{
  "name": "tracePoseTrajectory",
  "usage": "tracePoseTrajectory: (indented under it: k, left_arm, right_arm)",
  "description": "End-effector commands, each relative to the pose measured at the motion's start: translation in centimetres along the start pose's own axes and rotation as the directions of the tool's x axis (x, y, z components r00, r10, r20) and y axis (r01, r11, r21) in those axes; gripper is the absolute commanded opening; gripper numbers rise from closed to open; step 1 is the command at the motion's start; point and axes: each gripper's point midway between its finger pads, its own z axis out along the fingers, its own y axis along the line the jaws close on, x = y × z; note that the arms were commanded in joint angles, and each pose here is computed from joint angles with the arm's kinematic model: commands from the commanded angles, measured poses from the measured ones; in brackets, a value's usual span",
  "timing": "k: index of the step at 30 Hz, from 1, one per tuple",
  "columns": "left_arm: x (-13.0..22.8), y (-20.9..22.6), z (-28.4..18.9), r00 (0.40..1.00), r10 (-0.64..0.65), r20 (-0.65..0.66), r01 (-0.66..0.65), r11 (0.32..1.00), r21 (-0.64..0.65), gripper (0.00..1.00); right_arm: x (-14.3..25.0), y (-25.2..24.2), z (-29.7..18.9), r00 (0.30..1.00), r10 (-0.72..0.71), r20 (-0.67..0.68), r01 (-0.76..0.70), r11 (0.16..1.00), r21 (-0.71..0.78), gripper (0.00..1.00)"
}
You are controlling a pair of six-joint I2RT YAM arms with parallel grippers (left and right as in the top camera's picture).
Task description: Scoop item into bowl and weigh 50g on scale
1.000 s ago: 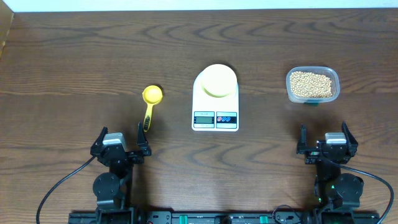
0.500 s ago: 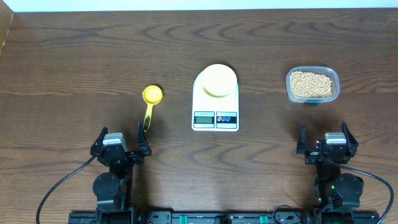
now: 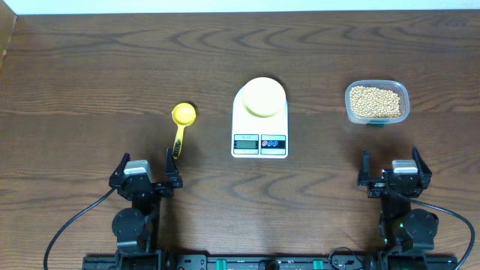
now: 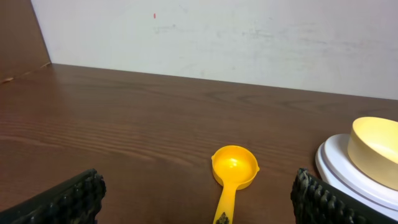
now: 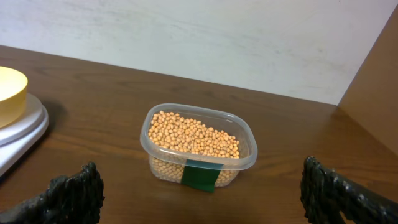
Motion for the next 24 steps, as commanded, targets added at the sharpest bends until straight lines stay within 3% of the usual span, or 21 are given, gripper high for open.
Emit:
tracePoseTrajectory:
  k: [1, 17, 20, 24]
  left_arm:
    - [1.6, 0.2, 0.0, 0.999, 0.010, -0.052, -0.010, 1.000, -0.006, 0.98]
    - [1.4, -0.1, 0.0, 0.999, 0.000, -0.047, 0.000, 1.000, 0.006, 0.98]
    - [0.8, -3.4, -0.3, 0.991, -0.120, -0.050, 0.128, 0.973, 0.193, 0.98]
    - [-3.1, -6.0, -1.2, 0.989, -0.122, 0.089, 0.083, 0.931, 0.356, 0.98]
  right_arm:
    - [0.0, 0.3, 0.0, 1.000, -0.007, 0.001, 0.007, 1.000, -0.012, 0.99]
    - [0.0, 0.3, 0.0, 1.000, -0.007, 0.001, 0.007, 1.000, -0.012, 0.99]
    - [0.0, 0.3, 0.0, 1.000, -0.007, 0.001, 0.007, 1.000, -0.012, 0.99]
    - [0.0, 0.3, 0.0, 1.000, -0.007, 0.001, 0.007, 1.000, -0.012, 0.99]
